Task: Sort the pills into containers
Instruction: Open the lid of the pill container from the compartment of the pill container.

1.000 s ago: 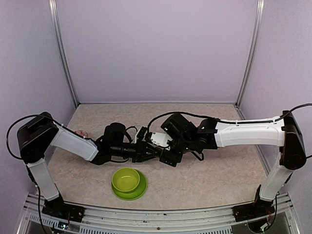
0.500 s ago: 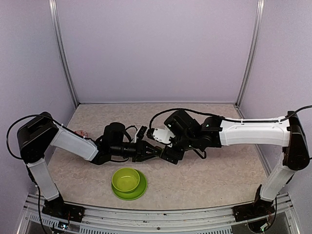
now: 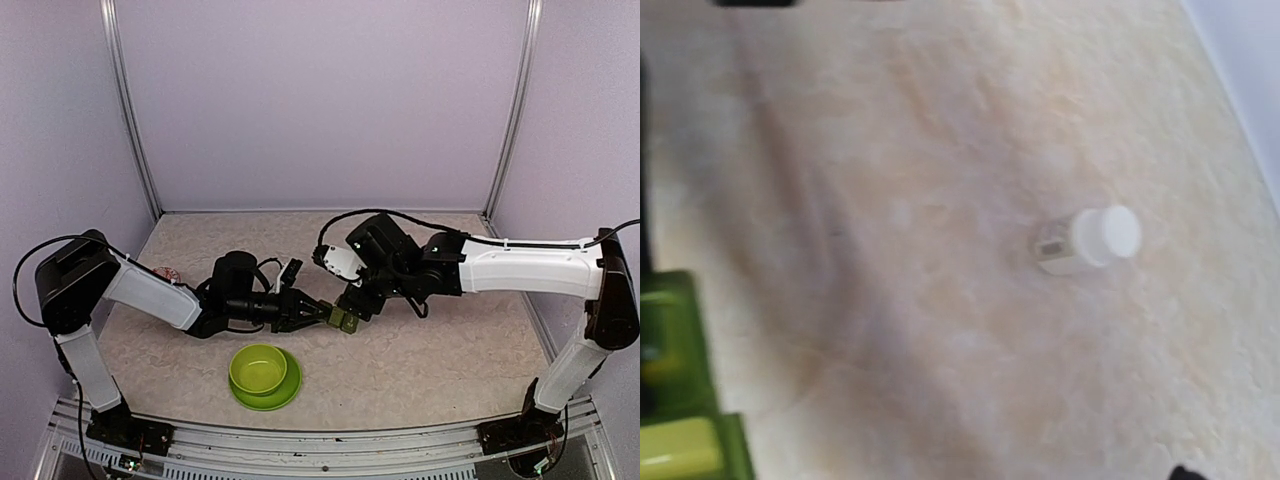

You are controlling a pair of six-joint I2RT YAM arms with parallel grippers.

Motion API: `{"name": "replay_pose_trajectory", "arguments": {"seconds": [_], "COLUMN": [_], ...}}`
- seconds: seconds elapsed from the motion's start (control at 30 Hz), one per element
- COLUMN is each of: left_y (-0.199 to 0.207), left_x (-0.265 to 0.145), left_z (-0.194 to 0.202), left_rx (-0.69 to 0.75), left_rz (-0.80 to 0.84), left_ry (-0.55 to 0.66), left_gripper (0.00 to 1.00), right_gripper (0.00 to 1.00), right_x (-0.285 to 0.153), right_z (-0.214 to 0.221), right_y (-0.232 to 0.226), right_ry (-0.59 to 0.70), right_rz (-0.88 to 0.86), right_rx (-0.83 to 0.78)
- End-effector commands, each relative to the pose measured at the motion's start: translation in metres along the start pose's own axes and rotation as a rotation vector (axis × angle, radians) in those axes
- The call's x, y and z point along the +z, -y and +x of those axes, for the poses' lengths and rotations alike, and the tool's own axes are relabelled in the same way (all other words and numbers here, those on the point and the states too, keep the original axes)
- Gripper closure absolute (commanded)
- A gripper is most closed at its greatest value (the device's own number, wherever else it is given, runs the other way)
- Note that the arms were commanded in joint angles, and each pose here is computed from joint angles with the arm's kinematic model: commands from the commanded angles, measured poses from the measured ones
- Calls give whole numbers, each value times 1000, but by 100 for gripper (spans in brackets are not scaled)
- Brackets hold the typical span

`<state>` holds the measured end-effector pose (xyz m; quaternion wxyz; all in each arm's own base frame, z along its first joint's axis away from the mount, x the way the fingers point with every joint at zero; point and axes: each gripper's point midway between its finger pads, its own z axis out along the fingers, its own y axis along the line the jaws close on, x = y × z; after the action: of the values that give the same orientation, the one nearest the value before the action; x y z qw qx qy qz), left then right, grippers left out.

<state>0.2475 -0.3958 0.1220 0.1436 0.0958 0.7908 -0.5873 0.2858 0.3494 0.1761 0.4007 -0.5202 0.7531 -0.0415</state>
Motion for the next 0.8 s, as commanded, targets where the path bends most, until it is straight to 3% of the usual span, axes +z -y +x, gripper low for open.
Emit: {"name": "replay_pose_trajectory", "arguments": {"seconds": [0.0, 0.27, 0.77], "left_y": [8, 11, 24], "left_x": [3, 3, 4], "left_z": [-2, 0, 4], "left_rx": [19, 24, 70], "left_rz": [23, 37, 74], "left_ry": [-9, -11, -22], "left_gripper": [77, 78, 77], "right_gripper": [11, 11, 11], "right_x": [5, 22, 37], "right_z": [1, 10, 13], "right_y": [21, 24, -2], "right_ry": [-2, -45, -51], "right_rz": [82, 103, -27], "right_rx": [51, 51, 19]}}
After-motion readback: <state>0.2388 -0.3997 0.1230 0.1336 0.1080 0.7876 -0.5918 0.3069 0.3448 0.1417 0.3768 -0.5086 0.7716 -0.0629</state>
